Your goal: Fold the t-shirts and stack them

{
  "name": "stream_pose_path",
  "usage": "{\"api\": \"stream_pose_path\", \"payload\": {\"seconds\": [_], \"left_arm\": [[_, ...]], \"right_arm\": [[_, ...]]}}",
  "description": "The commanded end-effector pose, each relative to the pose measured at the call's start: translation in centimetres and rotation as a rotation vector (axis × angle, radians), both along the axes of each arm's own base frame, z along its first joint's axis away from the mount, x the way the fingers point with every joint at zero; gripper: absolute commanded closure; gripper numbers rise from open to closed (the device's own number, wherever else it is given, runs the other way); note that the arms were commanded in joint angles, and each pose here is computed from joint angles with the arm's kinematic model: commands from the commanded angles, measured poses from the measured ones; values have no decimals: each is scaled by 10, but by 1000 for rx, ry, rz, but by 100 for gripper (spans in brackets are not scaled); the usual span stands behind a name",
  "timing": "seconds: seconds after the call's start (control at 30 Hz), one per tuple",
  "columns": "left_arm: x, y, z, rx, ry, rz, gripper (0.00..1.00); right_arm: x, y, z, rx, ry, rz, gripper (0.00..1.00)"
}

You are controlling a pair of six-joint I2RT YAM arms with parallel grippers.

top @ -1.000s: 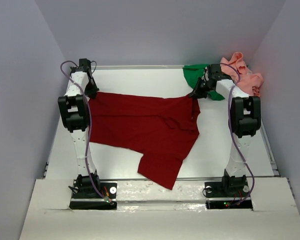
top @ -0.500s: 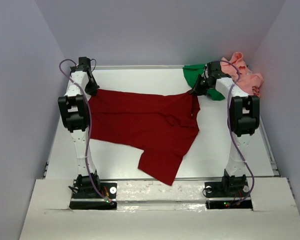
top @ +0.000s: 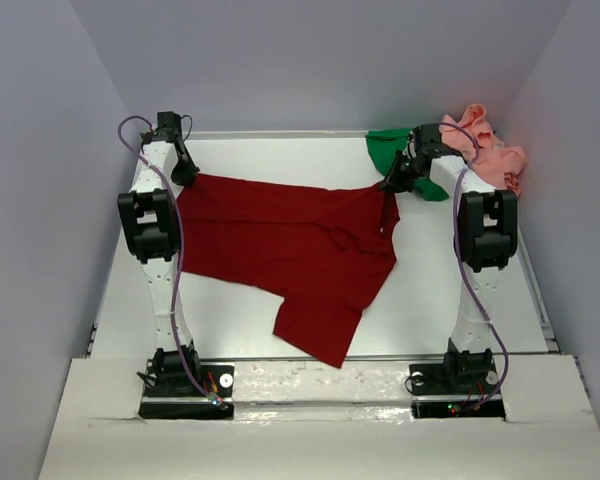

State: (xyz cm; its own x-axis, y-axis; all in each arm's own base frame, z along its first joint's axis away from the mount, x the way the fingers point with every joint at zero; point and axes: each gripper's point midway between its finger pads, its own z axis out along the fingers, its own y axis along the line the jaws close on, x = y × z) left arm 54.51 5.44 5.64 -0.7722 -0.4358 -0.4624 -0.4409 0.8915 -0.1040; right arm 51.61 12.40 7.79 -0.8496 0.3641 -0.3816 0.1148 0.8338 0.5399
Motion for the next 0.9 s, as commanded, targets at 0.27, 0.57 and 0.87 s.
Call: {"api": "stream_pose_path", "payload": {"seconds": [0.27, 0.57, 0.87], "left_arm": [[36, 2, 38, -1, -163, 21, 80], [26, 6, 56, 30, -191, 28, 71], [-16, -12, 91, -16, -234, 18, 71]], "right_arm": [[31, -10, 4, -36, -68, -56, 100], [24, -10, 24, -35, -113, -43, 36], [-23, -15, 50, -47, -114, -52, 36]]}}
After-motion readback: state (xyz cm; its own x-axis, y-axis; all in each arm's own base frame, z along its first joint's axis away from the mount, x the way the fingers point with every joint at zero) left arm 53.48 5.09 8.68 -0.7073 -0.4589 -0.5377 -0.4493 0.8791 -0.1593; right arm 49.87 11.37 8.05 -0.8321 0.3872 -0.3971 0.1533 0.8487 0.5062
